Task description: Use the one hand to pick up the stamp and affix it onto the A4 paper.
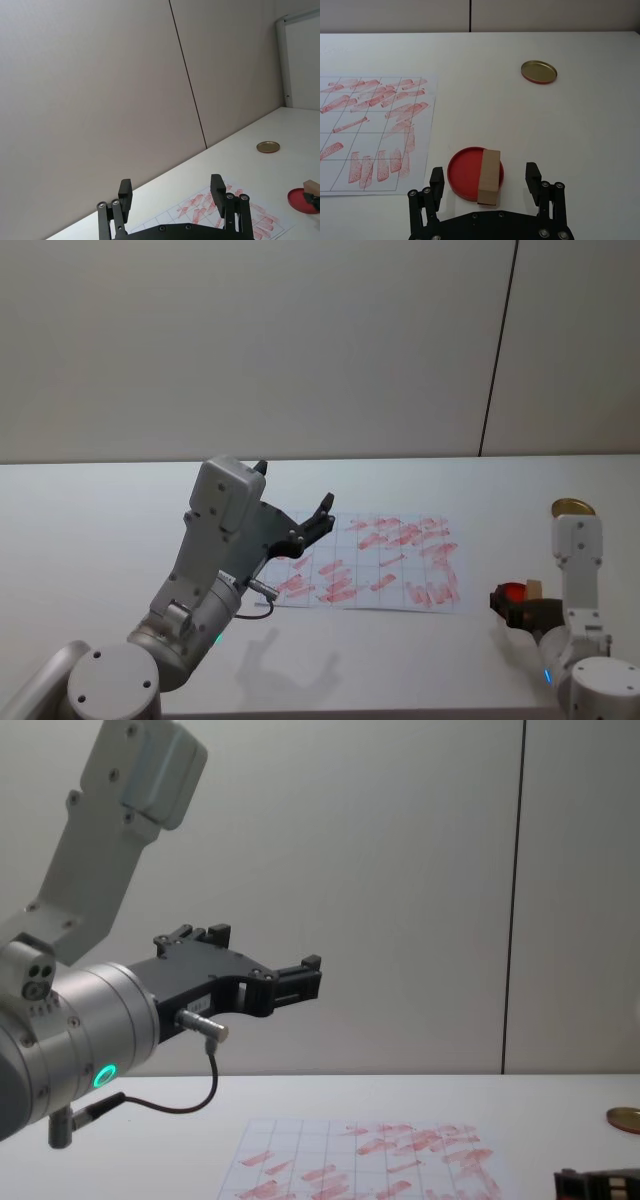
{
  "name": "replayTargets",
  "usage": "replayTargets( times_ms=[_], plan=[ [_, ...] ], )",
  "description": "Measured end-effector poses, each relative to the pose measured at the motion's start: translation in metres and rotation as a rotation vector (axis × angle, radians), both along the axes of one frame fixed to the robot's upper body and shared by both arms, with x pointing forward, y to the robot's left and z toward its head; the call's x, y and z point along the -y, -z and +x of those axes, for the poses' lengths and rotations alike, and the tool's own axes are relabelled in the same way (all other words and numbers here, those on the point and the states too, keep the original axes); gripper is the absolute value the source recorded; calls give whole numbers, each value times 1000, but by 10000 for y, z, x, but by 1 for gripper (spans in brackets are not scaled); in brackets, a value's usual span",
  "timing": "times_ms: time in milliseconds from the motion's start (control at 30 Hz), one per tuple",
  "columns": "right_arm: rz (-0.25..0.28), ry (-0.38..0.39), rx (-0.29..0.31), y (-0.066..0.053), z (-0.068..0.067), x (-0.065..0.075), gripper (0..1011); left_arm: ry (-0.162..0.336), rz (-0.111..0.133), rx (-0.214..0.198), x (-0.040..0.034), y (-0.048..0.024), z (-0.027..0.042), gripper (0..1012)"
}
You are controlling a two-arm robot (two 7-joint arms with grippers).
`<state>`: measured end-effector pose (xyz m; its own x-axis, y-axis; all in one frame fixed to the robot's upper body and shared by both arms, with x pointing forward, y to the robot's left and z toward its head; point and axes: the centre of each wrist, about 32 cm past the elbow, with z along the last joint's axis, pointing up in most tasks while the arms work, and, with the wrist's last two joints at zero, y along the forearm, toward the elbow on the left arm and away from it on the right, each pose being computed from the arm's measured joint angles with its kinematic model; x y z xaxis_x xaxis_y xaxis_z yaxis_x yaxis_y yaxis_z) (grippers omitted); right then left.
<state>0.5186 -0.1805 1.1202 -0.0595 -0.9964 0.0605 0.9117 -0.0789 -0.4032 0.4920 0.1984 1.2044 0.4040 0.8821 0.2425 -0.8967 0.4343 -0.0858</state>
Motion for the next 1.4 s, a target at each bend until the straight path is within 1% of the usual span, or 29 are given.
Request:
replayTargets(
  times_ms=[67,200,267,333,400,433,533,633,667,733,767,833,867,967,1000,1200,1400],
  plan=[
    [2,-1,-4,6,12,-1,1001,0,0,0,0,0,0,993],
    [4,0,-16,31,36,-2,960,0,0,0,0,0,0,993],
    [5,1,-20,39,48,-2,886,0,0,0,0,0,0,993],
    [6,2,-24,48,59,-3,836,0,0,0,0,0,0,993],
    [7,3,-26,52,66,-3,808,0,0,0,0,0,0,993],
    [7,4,-28,56,73,-3,782,0,0,0,0,0,0,993],
    [7,6,-32,63,85,-3,650,0,0,0,0,0,0,993],
    [6,8,-34,67,93,-1,589,0,0,0,0,0,0,993],
    [6,8,-35,68,98,-2,536,0,0,0,0,0,0,993],
    [5,9,-35,69,102,-3,493,0,0,0,0,0,0,993],
    [4,9,-35,70,104,-3,430,0,0,0,0,0,0,993],
    [3,11,-36,71,108,-2,390,0,0,0,0,0,0,993],
    [2,12,-36,70,112,-1,333,0,0,0,0,0,0,993],
    [1,13,-36,71,115,-3,275,0,0,0,0,0,0,993],
    [0,14,-36,69,117,-4,225,0,0,0,0,0,0,993],
    [-4,17,-35,64,121,-2,217,0,0,0,0,0,0,993],
    [-7,12,-7,21,126,-9,217,0,0,0,0,0,0,993]
  ],
)
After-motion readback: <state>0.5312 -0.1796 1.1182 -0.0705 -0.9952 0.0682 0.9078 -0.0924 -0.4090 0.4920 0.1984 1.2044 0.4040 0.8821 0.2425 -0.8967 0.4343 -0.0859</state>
